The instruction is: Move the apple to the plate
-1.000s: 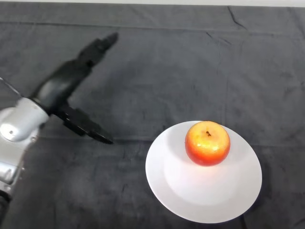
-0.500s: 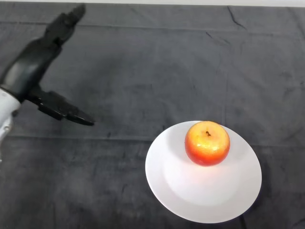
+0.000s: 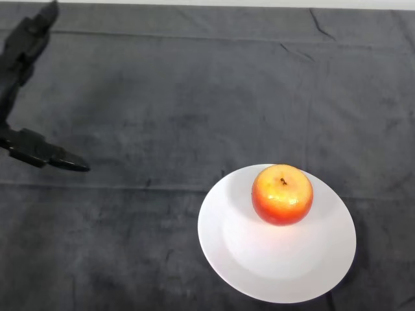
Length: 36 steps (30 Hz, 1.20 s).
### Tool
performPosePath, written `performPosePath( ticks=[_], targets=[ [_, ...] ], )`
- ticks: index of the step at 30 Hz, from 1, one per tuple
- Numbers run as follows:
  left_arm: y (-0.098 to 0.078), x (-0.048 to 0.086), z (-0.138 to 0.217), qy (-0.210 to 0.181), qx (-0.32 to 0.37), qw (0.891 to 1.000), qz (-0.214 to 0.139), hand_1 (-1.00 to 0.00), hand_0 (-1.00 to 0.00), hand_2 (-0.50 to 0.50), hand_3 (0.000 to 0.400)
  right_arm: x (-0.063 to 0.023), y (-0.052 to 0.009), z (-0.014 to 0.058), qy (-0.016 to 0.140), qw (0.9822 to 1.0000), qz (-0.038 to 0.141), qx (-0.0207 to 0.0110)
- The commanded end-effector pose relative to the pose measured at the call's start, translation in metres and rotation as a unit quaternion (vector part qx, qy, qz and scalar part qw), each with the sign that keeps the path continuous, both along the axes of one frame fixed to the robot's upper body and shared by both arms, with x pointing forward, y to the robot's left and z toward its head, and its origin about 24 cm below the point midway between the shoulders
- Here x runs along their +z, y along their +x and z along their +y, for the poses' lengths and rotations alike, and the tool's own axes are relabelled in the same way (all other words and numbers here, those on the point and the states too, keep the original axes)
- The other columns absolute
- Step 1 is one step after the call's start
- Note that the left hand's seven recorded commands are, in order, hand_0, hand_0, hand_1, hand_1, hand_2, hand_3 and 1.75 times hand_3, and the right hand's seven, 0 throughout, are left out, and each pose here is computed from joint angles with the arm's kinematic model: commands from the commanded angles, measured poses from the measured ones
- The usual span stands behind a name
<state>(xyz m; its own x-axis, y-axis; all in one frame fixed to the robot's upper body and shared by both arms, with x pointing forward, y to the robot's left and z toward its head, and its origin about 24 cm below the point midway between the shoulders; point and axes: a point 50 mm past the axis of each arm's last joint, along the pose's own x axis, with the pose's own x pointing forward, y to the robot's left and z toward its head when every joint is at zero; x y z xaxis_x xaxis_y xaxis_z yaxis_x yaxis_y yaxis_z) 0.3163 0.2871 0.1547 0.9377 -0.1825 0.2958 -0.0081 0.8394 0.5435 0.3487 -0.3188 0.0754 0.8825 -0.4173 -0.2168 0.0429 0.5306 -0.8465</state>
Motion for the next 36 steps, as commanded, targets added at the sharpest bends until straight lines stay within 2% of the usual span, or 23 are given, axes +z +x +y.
performPosePath(
  ticks=[1, 15, 27, 36],
  targets=[
    [-0.011, -0.003, 0.027, 0.001, 0.037, 0.999, 0.006, 0.0, 0.0, 0.0, 0.0, -0.0151, -0.0116, -0.0061, 0.008, 0.9996, 0.022, -0.0127],
    [-0.021, -0.017, 0.073, -0.039, 0.125, 0.991, 0.016, 0.0, 0.0, 0.0, 0.0, -0.0149, -0.0113, -0.0063, 0.007, 0.9996, 0.023, -0.013],
    [-0.037, -0.016, 0.107, -0.069, 0.189, 0.979, 0.007, 0.0, 0.0, 0.0, 0.0, -0.0149, -0.0109, -0.0065, 0.007, 0.9996, 0.023, -0.0133],
    [-0.053, -0.012, 0.131, -0.104, 0.243, 0.964, -0.013, 0.0, 0.0, 0.0, 0.0, -0.0149, -0.0107, -0.0066, 0.006, 0.9996, 0.024, -0.0134]
  ],
)
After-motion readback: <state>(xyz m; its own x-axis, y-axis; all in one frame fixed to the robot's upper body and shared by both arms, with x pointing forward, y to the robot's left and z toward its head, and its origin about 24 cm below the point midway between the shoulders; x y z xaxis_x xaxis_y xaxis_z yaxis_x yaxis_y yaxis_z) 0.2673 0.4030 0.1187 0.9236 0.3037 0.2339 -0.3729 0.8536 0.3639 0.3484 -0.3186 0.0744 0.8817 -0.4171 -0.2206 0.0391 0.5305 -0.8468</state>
